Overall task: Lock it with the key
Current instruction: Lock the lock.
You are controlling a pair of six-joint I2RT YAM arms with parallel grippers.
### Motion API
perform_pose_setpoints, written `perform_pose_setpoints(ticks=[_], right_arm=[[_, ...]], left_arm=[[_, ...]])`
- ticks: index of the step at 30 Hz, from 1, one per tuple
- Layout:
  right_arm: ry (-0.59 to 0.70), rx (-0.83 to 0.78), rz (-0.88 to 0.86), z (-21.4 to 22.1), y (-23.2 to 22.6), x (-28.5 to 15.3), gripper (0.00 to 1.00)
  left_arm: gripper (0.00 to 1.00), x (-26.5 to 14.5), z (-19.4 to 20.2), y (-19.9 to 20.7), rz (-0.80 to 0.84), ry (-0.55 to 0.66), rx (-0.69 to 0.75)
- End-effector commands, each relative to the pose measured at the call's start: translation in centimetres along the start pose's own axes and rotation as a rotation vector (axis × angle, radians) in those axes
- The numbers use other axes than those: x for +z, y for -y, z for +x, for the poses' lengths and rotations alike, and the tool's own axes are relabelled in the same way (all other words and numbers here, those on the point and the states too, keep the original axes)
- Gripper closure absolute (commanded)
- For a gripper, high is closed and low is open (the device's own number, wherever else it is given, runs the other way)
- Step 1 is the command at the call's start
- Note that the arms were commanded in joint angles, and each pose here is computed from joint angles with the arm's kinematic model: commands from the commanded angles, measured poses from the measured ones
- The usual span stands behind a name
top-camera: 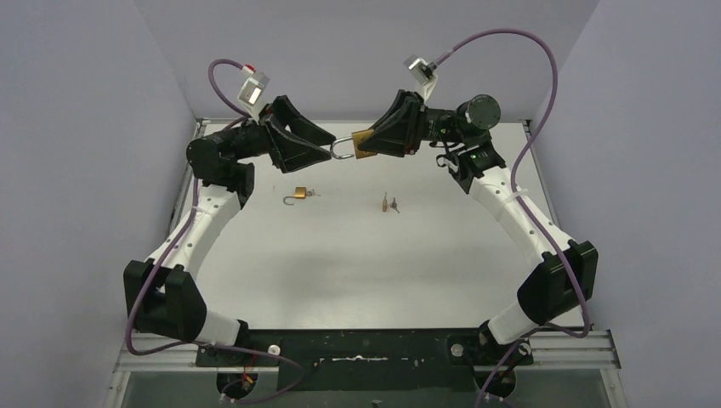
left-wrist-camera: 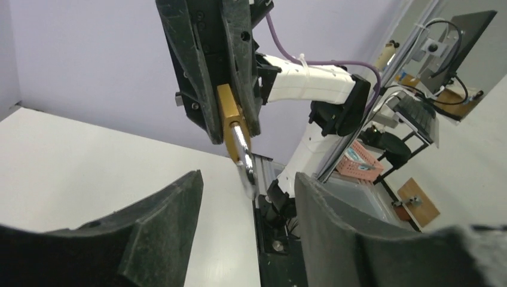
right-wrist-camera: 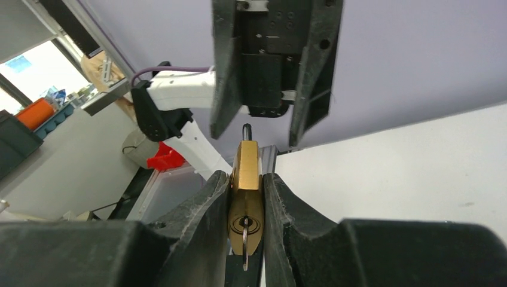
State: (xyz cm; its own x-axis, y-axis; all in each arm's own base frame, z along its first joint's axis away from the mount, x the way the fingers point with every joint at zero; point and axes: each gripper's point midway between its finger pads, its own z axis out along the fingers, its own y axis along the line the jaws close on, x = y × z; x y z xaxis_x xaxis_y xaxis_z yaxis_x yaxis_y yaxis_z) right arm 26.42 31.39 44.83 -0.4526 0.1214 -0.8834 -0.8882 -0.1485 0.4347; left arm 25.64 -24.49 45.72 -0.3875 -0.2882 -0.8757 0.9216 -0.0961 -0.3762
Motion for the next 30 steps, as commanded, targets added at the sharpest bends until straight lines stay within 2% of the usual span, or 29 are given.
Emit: perform_pose_setpoints(ticks=[1, 11, 16, 19, 28, 30], right_arm=[[0.035, -0.134, -0.132, -3.4, -4.9, 0.2, 1.0], [0.024, -0.111, -0.141, -3.2, -4.5, 0.4, 1.0], [0.018, -0.1, -0.139, -2.8, -4.0, 0.4, 1.0], [0.02, -0.099, -0.137, -2.8, -3.9, 0.4, 1.0], [0.017, -0.095, -0.139, -2.7, -3.9, 0.3, 1.0], [0.014, -0.093, -0.141, -2.6, -3.9, 0.3, 1.0]], left_arm=[[0.47, 0.1, -0.6, 2.7, 0.124, -0.061, 0.015], [0.46, 0.6, -1.0, 2.9, 0.142, -0.056, 0.043], [0.36, 0.9, -1.0, 4.0, 0.163, -0.064, 0.06], [0.36, 1.1, -0.6, 4.6, 0.181, -0.088, 0.063], [0.62, 1.7, 0.1, 4.5, 0.201, -0.111, 0.035], [0.62, 1.7, -0.2, 4.6, 0.201, -0.105, 0.04]])
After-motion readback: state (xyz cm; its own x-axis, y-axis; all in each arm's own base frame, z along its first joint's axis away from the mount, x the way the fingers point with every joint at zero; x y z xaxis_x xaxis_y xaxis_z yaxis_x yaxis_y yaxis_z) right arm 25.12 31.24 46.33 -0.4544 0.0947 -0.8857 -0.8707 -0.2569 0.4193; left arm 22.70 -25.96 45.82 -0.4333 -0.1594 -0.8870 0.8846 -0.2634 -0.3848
